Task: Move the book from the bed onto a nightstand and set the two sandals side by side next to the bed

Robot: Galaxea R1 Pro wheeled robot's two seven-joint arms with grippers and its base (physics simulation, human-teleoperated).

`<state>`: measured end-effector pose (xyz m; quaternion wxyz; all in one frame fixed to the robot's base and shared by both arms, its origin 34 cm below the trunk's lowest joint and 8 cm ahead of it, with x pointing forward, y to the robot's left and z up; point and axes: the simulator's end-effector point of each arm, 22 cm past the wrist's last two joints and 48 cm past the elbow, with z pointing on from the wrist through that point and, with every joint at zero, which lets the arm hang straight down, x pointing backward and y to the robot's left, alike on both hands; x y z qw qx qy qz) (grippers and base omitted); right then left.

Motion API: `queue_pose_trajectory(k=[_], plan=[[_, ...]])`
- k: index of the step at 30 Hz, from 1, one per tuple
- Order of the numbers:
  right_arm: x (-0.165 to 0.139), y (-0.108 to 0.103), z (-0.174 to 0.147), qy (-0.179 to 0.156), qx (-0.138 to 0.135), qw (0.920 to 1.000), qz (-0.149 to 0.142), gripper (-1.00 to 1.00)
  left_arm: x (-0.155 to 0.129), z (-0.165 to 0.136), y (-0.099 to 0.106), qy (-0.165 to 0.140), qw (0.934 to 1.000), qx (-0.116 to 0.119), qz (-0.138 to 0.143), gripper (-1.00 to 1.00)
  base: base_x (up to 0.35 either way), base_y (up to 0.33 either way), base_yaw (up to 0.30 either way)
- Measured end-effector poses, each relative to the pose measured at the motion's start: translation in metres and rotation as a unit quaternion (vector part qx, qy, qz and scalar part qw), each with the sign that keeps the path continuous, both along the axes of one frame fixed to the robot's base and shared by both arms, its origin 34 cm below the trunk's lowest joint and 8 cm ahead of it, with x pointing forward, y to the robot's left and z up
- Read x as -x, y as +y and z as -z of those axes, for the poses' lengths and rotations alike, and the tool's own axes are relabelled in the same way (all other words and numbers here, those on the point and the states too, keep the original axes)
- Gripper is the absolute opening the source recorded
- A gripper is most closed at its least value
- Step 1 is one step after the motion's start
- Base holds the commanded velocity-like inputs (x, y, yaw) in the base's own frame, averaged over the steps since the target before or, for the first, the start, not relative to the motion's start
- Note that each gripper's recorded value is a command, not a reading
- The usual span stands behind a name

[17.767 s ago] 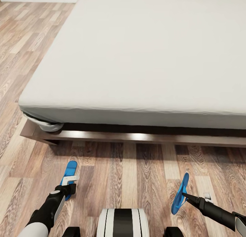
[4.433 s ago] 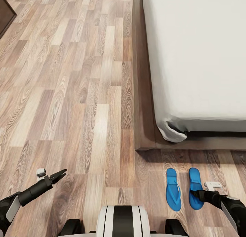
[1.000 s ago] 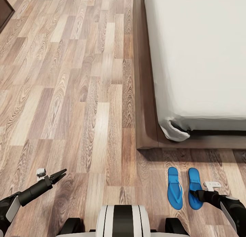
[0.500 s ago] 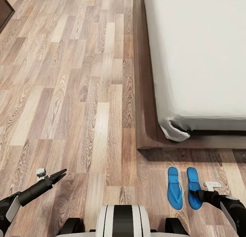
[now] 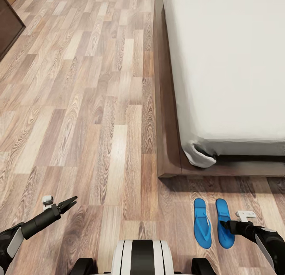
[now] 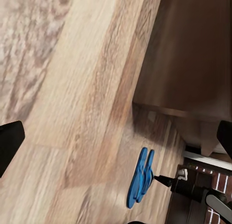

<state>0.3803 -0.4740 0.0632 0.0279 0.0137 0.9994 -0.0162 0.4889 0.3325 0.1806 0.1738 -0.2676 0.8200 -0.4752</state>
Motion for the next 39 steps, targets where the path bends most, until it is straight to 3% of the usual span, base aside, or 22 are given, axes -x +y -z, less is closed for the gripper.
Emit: queue_pose_trajectory(k=[14, 16, 20, 21, 23, 25, 26, 31, 35, 39], plan=[[-0.027, 0.0, -0.021, -0.032, -0.006, 0.9995, 0.004, 1.0, -0.014, -0.015, -0.004, -0.015, 0.9998, -0.013, 0.0, 1.0, 0.0, 0.0, 0.0], [-0.033, 0.003, -0.026, -0.041, -0.02, 0.9989, 0.007, 1.0, -0.016, -0.016, -0.004, -0.017, 0.9997, -0.018, 0.0, 1.0, 0.0, 0.0, 0.0], [-0.051, 0.046, -0.044, -0.074, -0.143, 0.9864, 0.034, 1.0, -0.014, -0.011, -0.002, -0.021, 0.9984, -0.051, 0.009, 1.0, 0.0, 0.0, 0.0], [-0.056, 0.049, -0.054, -0.083, -0.173, 0.9808, 0.036, 1.0, -0.012, -0.009, -0.001, -0.022, 0.9979, -0.059, 0.013, 1.0, 0.0, 0.0, 0.0], [-0.061, 0.042, -0.07, -0.091, -0.2, 0.975, 0.035, 1.0, -0.008, -0.007, 0.0, -0.021, 0.9972, -0.069, 0.018, 1.0, 0.0, 0.0, 0.0], [-0.052, 0.027, -0.08, -0.085, -0.212, 0.9726, 0.043, 1.0, 0.003, -0.003, 0.003, -0.014, 0.9966, -0.078, 0.024, 1.0, 0.0, 0.0, 0.0], [-0.028, 0.017, -0.078, -0.063, -0.216, 0.9722, 0.064, 1.0, 0.023, 0.008, 0.009, -0.001, 0.9954, -0.091, 0.031, 1.0, 0.0, 0.0, 0.0], [0.01, 0.023, -0.078, -0.032, -0.248, 0.9631, 0.1, 1.0, 0.074, 0.027, 0.026, -0.005, 0.9889, -0.142, 0.044, 1.0, 0.0, 0.0, 0.0], [0.026, 0.027, -0.084, -0.026, -0.264, 0.9572, 0.116, 1.0, 0.084, 0.026, 0.027, -0.007, 0.9878, -0.149, 0.044, 1.0, 0.0, 0.0, 0.0], [0.032, 0.028, -0.087, -0.036, -0.265, 0.957, 0.113, 1.0, 0.093, 0.024, 0.024, -0.007, 0.9873, -0.152, 0.045, 1.0, 0.0, 0.0, 0.0]])
